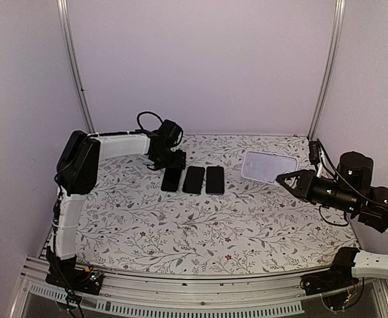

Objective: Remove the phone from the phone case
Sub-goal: Place the phone at the center of the board.

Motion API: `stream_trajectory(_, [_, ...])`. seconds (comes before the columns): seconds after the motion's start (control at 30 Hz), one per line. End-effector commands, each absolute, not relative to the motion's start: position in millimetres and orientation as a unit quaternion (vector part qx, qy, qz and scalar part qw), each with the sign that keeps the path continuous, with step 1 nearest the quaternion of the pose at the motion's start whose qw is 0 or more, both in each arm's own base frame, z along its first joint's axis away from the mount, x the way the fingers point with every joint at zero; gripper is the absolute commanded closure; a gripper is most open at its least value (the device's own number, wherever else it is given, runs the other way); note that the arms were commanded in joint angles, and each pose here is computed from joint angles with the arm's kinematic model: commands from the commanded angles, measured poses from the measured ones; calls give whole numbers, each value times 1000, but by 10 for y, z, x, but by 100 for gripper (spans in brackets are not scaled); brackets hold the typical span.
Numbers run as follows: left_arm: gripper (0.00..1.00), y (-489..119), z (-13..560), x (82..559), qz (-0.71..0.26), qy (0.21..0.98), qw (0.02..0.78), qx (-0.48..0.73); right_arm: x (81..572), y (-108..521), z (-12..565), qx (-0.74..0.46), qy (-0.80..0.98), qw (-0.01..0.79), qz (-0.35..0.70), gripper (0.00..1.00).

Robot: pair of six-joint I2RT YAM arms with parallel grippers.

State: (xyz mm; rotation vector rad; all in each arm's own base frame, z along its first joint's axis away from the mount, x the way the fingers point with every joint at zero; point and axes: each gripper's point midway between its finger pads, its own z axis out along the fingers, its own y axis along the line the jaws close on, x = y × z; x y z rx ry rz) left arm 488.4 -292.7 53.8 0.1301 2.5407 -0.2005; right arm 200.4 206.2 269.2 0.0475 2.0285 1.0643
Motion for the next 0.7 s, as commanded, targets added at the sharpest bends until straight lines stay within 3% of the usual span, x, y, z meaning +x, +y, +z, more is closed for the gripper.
stream_trajectory(0.0, [68, -2906, 642, 5095, -74, 950, 300, 42, 2002, 2021, 2695, 20, 806, 417, 419, 97])
stream_trajectory(0.43, [67, -2865, 232, 5160, -57, 963, 262, 21, 1985, 1980, 2708, 24, 808, 418, 415, 96])
stream_trajectory(0.67, [61, -2825, 136, 5134, -54, 966, 252, 6, 1990, 1985, 2686, 25, 811, 415, 413, 96])
